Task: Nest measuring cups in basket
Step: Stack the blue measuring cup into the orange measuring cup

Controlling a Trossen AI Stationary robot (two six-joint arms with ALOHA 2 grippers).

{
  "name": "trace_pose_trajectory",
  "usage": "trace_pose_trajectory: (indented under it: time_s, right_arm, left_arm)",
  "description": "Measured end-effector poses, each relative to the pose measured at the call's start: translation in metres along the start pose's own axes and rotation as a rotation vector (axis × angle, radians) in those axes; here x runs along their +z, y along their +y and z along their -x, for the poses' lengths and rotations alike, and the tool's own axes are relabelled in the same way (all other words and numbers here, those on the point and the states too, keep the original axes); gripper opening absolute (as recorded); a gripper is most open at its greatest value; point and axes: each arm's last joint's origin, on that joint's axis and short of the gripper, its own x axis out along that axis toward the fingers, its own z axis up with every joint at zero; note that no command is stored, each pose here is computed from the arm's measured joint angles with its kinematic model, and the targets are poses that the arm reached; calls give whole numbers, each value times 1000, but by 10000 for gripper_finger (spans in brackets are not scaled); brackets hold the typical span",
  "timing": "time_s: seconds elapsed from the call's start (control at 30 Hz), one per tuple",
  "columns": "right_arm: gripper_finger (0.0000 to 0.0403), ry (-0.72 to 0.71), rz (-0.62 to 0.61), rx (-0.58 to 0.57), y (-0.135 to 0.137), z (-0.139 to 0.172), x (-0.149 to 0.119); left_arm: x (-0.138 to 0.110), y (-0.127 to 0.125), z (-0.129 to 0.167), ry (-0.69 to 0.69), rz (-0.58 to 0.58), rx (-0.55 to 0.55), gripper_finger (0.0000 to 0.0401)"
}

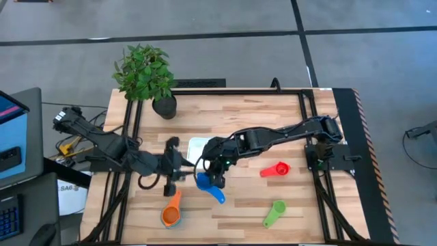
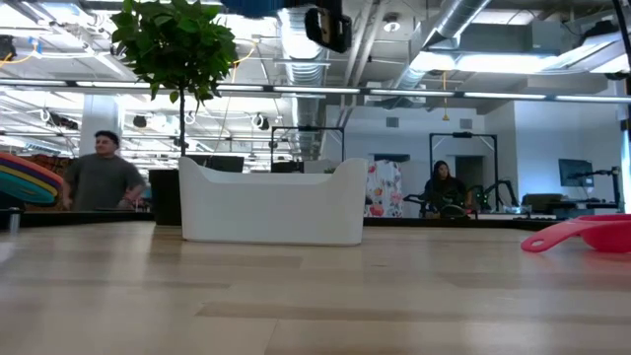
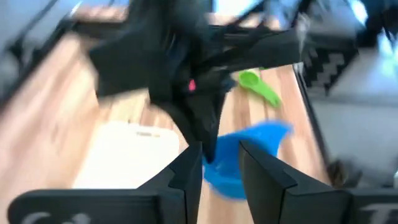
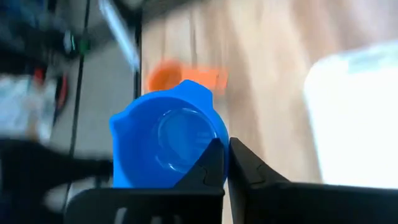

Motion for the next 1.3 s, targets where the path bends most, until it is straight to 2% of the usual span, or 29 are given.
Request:
trace_pose_trajectory:
  time_s: [0.1,0.17,0.33,0.5,0.6,0.77,0.93,1.03,1.2,1.3]
  right_arm:
    - [9,-141,-10,-91,6,6,7]
    - [8,-207,14,-132,11,6,9]
    - [8,-222,138,-139,14,0,8]
    - [7,-146,203,-39,7,-37,1]
    - [8,-137,240,-5,5,-60,-5]
    - [6,-117,297,7,0,-85,-14]
    - [7,-141,330,30,3,-102,-20]
    - [5,-158,204,-36,3,-107,-24]
    - [9,-288,-202,-168,-6,-101,-16]
    - [8,-392,-371,-134,-4,-90,-4]
  left_arm:
    - [-4,2,-1,7,219,45,82]
    - [-9,3,-3,40,313,71,76]
    - [-21,3,4,113,525,134,52]
    - [-41,-6,33,209,623,188,9]
    - [-59,-13,44,358,621,214,4]
    - [-80,-32,47,466,591,253,8]
    - [-96,-53,34,517,587,282,5]
    - [-104,-62,22,496,626,331,11]
    - [-114,-69,16,475,786,416,48]
    - [-115,-76,24,371,840,404,77]
